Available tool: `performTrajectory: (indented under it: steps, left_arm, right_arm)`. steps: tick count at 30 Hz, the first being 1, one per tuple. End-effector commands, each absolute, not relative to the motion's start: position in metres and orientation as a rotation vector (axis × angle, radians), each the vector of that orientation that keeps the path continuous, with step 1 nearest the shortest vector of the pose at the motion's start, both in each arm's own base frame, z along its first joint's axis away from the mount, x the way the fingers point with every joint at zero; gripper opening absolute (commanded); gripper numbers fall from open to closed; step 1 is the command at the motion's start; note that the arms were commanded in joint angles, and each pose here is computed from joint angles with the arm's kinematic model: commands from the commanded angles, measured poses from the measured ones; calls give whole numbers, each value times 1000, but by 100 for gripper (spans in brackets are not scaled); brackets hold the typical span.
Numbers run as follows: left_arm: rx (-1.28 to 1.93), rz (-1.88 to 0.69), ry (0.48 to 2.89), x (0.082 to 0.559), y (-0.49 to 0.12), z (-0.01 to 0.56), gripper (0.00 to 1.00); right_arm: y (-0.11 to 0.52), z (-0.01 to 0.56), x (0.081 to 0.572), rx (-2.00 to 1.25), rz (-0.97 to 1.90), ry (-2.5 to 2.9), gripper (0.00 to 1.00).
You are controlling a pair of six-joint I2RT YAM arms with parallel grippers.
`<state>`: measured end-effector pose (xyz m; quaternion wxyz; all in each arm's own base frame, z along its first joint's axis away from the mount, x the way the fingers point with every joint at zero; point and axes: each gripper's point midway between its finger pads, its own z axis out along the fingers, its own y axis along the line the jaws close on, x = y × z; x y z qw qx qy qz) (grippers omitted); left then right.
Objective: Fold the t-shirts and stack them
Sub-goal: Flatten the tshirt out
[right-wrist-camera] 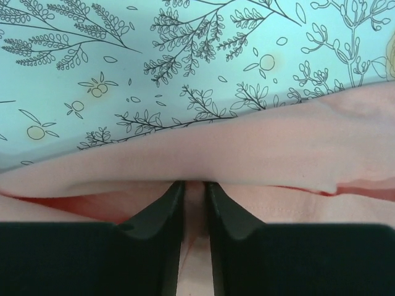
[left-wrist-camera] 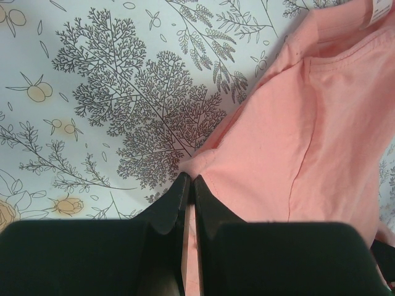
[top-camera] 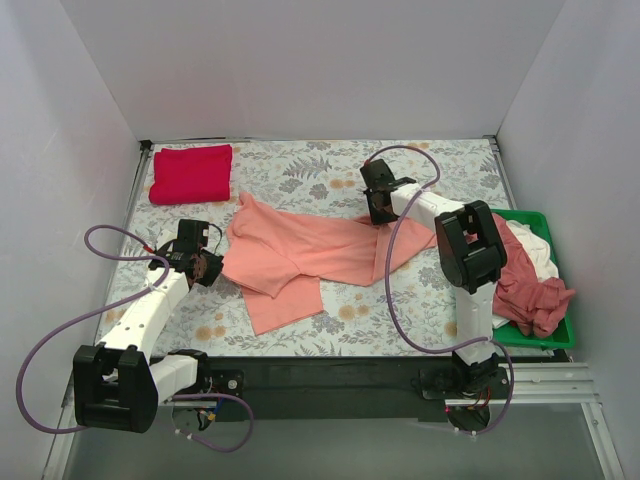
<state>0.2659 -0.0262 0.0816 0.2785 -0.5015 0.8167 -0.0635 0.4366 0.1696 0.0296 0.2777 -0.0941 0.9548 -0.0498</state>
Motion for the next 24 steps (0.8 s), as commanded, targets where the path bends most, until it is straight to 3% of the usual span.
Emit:
performTrajectory:
  steps: [1, 3, 5, 18, 24]
  left_arm:
    - [-1332, -184, 2149, 271, -23, 94, 0]
    - [-1331, -186, 2144, 271, -23, 96, 0]
    - [-1329, -187, 2146, 272, -23, 95, 0]
    - [-1307, -273, 2082, 278, -27, 126, 0]
    - [-1280, -319, 2045, 278, -29, 149, 0]
  right_arm:
    - [163, 42, 443, -223, -198, 2536, 25]
    - [161, 49, 444, -202, -213, 2520, 18]
    - [158, 61, 442, -177, -218, 2496, 2]
    - [129, 152, 402, -24, -157, 2307, 1]
    - [120, 141, 368, -14, -93, 2317, 1]
